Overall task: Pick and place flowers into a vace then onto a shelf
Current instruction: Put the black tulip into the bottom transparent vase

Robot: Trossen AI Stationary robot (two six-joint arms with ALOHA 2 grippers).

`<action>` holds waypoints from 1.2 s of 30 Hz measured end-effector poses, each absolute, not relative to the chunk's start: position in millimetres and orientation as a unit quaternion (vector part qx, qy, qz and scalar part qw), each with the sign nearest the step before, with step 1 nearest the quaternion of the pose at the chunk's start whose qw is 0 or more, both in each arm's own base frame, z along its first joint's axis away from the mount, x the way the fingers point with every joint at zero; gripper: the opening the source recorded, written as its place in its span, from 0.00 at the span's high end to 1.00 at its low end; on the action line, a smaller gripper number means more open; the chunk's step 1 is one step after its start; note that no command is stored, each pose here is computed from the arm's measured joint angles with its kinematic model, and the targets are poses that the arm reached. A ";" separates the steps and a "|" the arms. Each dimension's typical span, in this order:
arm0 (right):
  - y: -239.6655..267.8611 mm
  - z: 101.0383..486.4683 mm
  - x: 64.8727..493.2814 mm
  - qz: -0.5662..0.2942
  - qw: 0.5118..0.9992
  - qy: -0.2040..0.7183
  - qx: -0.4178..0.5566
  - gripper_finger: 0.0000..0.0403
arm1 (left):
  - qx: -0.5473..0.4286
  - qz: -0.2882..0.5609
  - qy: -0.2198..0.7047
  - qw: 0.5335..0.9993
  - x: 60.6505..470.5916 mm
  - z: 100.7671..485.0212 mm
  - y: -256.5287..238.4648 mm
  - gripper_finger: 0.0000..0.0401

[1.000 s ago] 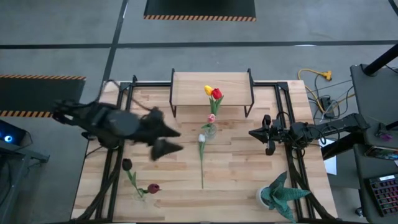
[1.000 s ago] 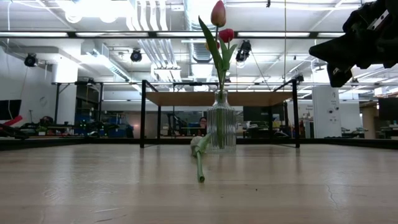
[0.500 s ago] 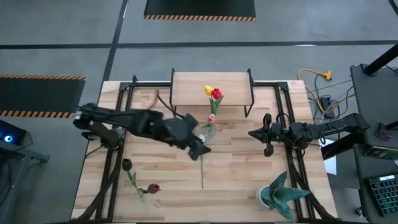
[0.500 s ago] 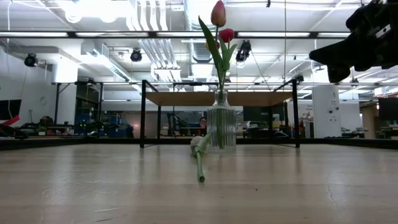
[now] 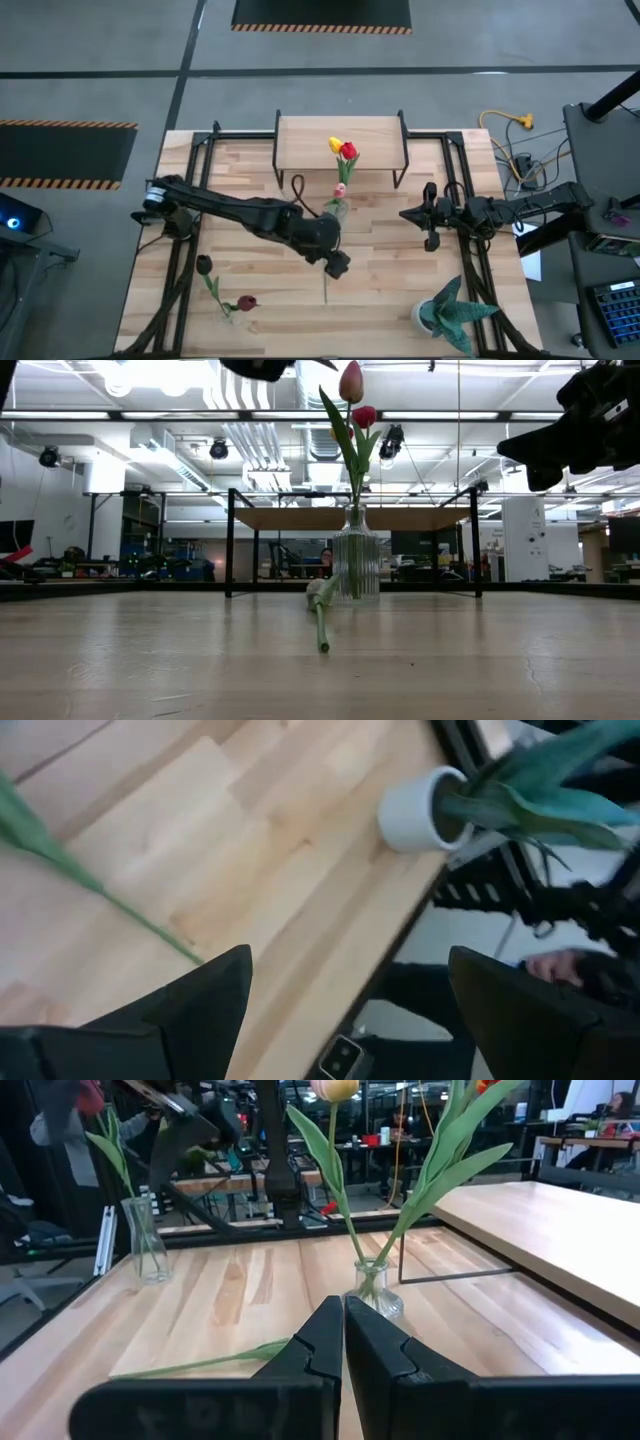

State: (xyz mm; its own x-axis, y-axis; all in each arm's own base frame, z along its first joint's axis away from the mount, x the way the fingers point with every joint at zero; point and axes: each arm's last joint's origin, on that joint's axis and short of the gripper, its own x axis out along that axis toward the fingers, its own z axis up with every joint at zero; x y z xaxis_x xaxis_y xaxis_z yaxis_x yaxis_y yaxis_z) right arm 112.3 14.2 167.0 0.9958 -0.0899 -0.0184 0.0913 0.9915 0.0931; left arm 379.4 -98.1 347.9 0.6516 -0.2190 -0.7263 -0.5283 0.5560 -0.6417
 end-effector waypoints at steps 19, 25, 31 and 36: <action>14.1 167.7 112.3 -0.046 0.998 0.004 0.032 0.98 | -0.532 0.309 0.404 0.677 383.8 239.4 -90.9 0.20; 14.1 167.7 112.3 -0.046 0.998 0.004 0.033 0.98 | -0.573 0.281 0.350 0.686 386.2 207.3 -91.3 0.20; 14.1 167.7 112.3 -0.046 0.998 0.004 0.034 0.98 | -0.579 0.314 0.344 0.669 376.1 184.7 -87.7 0.20; 14.1 167.7 112.3 -0.046 0.998 0.004 0.033 0.98 | -0.570 0.322 0.335 0.677 376.1 183.5 -84.8 0.20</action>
